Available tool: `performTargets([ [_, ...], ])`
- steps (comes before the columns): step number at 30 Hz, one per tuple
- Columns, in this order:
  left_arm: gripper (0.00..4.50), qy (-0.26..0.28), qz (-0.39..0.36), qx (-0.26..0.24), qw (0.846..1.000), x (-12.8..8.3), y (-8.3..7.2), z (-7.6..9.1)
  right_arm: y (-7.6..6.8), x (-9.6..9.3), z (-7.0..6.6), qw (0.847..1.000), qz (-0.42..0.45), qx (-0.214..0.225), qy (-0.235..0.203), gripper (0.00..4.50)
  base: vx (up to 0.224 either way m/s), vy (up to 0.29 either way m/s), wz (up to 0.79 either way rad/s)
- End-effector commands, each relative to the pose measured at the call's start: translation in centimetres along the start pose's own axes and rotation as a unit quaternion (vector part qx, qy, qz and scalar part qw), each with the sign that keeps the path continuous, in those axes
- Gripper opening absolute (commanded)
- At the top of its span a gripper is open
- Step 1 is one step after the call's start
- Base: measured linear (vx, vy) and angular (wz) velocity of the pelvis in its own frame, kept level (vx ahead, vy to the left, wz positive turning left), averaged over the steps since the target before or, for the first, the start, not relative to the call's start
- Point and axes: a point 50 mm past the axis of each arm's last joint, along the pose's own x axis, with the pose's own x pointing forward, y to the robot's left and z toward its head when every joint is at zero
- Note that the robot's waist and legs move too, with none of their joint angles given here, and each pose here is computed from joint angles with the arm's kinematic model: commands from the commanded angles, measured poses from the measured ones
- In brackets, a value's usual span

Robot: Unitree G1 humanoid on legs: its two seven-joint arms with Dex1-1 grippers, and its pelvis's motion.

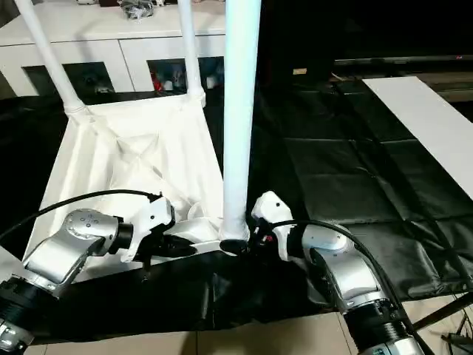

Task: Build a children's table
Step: Rotate leg to tighten

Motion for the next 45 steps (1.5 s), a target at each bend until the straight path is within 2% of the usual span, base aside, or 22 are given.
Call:
performTargets([
  [1,0.00,0.009,-0.028,-0.014,0.999,0.3,-0.7,-0.7,0.2,0.1,0.4,1.000,0.009,0.007,-0.015,2.84,0.000,0.000,0.00],
  [8,0.00,0.021,-0.026,-0.021,0.999,0.5,-0.8,-1.0,0.0,0.8,0.0,0.999,-0.025,0.031,-0.023,2.73,0.000,0.000,0.00],
  [10,0.00,0.051,0.015,-0.034,0.998,0.8,-0.3,-1.4,-0.6,1.4,-0.2,0.995,-0.090,0.034,-0.019,2.73,0.000,0.000,0.00],
  [12,0.00,0.062,0.087,-0.049,0.993,1.4,0.8,-1.2,-1.5,2.2,-0.4,0.978,-0.198,0.059,-0.016,2.72,0.000,0.000,0.00],
  [14,0.00,0.057,0.135,-0.070,0.987,2.1,1.5,-0.9,-1.8,2.8,-0.6,0.963,-0.254,0.087,-0.013,2.72,-0.030,-0.002,-0.03],
  [15,0.00,0.057,0.135,-0.070,0.987,2.1,1.5,-0.9,-1.8,2.8,-0.6,0.963,-0.254,0.087,-0.013,2.72,0.000,0.000,0.00],
  [16,0.00,0.057,0.182,-0.090,0.977,3.1,2.1,-0.6,-1.8,3.4,-0.8,0.949,-0.300,0.092,0.001,2.72,0.000,0.000,0.00],
  [17,0.00,0.057,0.182,-0.090,0.977,3.1,2.1,-0.6,-1.8,3.4,-0.8,0.949,-0.300,0.092,0.001,2.72,0.000,0.000,0.00],
  [19,0.00,0.064,0.212,-0.094,0.971,3.9,2.5,-0.2,-1.9,3.8,-0.9,0.935,-0.344,0.087,0.015,2.72,0.000,0.000,0.00],
  [22,0.00,0.061,0.230,-0.084,0.968,5.6,2.7,0.8,-1.3,5.7,-0.4,0.927,-0.360,0.105,0.011,2.72,0.000,0.000,0.00],
  [23,0.00,0.062,0.231,-0.083,0.967,5.9,2.7,1.0,-1.0,6.2,0.0,0.934,-0.343,0.105,0.000,2.72,0.000,0.000,0.00],
  [24,0.00,0.063,0.231,-0.082,0.967,6.0,2.7,1.0,-0.8,6.5,0.2,0.938,-0.331,0.104,-0.007,3.07,0.000,0.000,0.00],
  [26,0.00,0.067,0.225,-0.080,0.969,5.9,2.7,1.0,-0.6,6.6,1.1,0.943,-0.307,0.118,-0.046,3.42,0.000,0.000,0.00],
  [29,0.00,0.080,0.224,-0.070,0.969,5.6,2.7,0.7,-0.8,6.3,1.6,0.942,-0.309,0.118,-0.063,3.61,0.000,0.000,0.00],
  [31,0.00,0.081,0.215,-0.067,0.971,5.0,2.8,0.5,-1.3,5.6,1.8,0.947,-0.299,0.098,-0.069,3.87,0.000,0.000,0.00],
  [34,0.00,0.080,0.190,-0.059,0.977,4.6,2.6,0.0,-1.5,4.9,1.8,0.959,-0.265,0.079,-0.067,3.87,0.000,0.000,0.00],
  [36,0.00,0.070,0.151,-0.055,0.985,4.0,2.1,-0.3,-1.6,3.4,1.6,0.976,-0.204,0.044,-0.060,3.87,0.000,0.000,0.00],
  [38,0.00,0.063,0.138,-0.061,0.987,3.9,1.9,-0.3,-1.5,3.0,1.5,0.980,-0.187,0.034,-0.057,3.87,0.000,0.000,0.00],
  [39,0.00,0.042,0.098,-0.052,0.993,3.5,1.4,-0.2,-1.4,2.0,1.2,0.988,-0.149,0.011,-0.045,3.87,0.000,0.000,0.00],
  [41,0.00,0.032,0.071,-0.043,0.996,3.2,1.1,-0.1,-1.3,1.4,1.1,0.992,-0.124,0.000,-0.038,3.87,0.000,0.000,0.00],
  [43,0.00,0.021,0.010,-0.027,0.999,2.4,0.3,0.0,-1.2,0.4,0.9,0.996,-0.082,-0.010,-0.028,3.87,0.000,0.000,0.00],
  [45,0.00,0.020,-0.003,-0.023,1.000,2.0,0.2,0.0,-1.2,0.2,0.8,0.997,-0.067,-0.016,-0.024,3.87,0.000,0.000,0.00],
])
